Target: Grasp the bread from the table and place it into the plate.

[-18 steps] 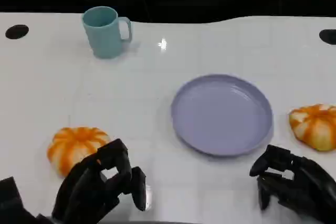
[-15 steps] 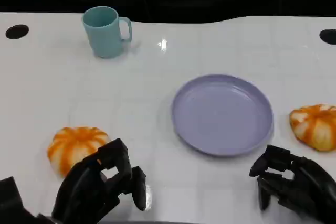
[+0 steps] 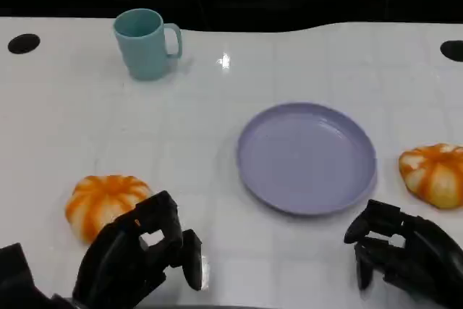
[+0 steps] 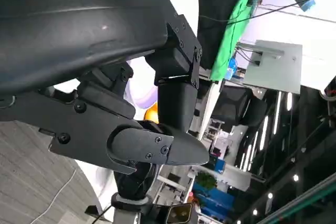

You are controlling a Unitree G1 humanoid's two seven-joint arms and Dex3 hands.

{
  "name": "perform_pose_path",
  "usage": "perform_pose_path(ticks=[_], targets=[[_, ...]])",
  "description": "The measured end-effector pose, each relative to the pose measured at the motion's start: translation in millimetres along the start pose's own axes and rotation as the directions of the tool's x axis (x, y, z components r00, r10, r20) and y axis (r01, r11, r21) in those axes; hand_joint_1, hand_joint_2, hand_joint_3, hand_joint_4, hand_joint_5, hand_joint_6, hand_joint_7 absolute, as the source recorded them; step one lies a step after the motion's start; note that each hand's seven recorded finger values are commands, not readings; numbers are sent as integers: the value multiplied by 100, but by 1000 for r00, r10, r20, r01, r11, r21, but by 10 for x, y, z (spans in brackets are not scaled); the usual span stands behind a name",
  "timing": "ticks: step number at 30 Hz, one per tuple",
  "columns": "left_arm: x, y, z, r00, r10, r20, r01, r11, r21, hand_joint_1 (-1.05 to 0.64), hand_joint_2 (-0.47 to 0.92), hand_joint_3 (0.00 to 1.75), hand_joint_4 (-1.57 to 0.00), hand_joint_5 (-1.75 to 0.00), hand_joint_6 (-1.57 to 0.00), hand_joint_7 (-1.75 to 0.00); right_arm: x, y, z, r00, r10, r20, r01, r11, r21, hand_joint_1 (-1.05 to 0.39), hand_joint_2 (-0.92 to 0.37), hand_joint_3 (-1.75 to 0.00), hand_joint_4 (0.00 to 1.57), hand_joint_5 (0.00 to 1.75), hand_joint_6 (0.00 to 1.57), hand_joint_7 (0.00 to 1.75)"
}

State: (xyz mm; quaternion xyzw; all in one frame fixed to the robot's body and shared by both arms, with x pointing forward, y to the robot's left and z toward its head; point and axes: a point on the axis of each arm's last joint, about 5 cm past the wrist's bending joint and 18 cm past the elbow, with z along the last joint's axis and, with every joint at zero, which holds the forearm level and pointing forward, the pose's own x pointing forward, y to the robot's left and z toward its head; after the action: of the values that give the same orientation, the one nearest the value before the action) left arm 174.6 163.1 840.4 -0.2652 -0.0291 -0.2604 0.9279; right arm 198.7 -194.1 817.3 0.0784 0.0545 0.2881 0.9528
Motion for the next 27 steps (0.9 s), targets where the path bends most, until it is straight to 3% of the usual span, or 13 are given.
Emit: perform_pose_path(ticks=[11, 16, 17, 19, 22, 27], targets=[[0, 0, 1, 1000, -1, 3, 1, 1000, 1, -73, 92, 25, -79, -175, -61, -170, -6, 4, 2, 1000, 2, 1, -2, 1000, 0, -51, -92, -25, 65, 175, 69, 134], [-2, 0, 20, 1000, -4, 15, 3, 999, 46, -71, 92, 26, -68, -149, -75, -93, -4, 4, 6, 1000, 2, -2, -2, 1000, -2, -52, -92, -25, 65, 175, 69, 134], [-3, 1, 27, 1000, -4, 19, 3, 998, 57, -70, 92, 25, -67, -146, -76, -88, -4, 3, 7, 1000, 3, -3, -3, 1000, -3, -52, -92, -25, 65, 175, 69, 134], [-2, 1, 45, 999, -8, 31, 5, 997, 82, -71, 92, 27, -65, -120, -74, -52, -4, 3, 7, 1000, 3, -3, -3, 1000, -3, -51, -92, -25, 65, 175, 68, 134], [-8, 11, 114, 998, -28, 50, 18, 983, 182, -72, 92, 29, -63, -104, -73, -31, -6, 2, 6, 1000, 3, -3, -3, 1000, 5, -51, -92, -25, 65, 175, 69, 134], [-10, 16, 264, 998, -47, 51, 23, 919, 393, -68, 92, 31, -55, -91, -65, -17, -10, 2, 7, 1000, 2, -3, -2, 1000, 6, -50, -92, -25, 65, 175, 69, 133]])
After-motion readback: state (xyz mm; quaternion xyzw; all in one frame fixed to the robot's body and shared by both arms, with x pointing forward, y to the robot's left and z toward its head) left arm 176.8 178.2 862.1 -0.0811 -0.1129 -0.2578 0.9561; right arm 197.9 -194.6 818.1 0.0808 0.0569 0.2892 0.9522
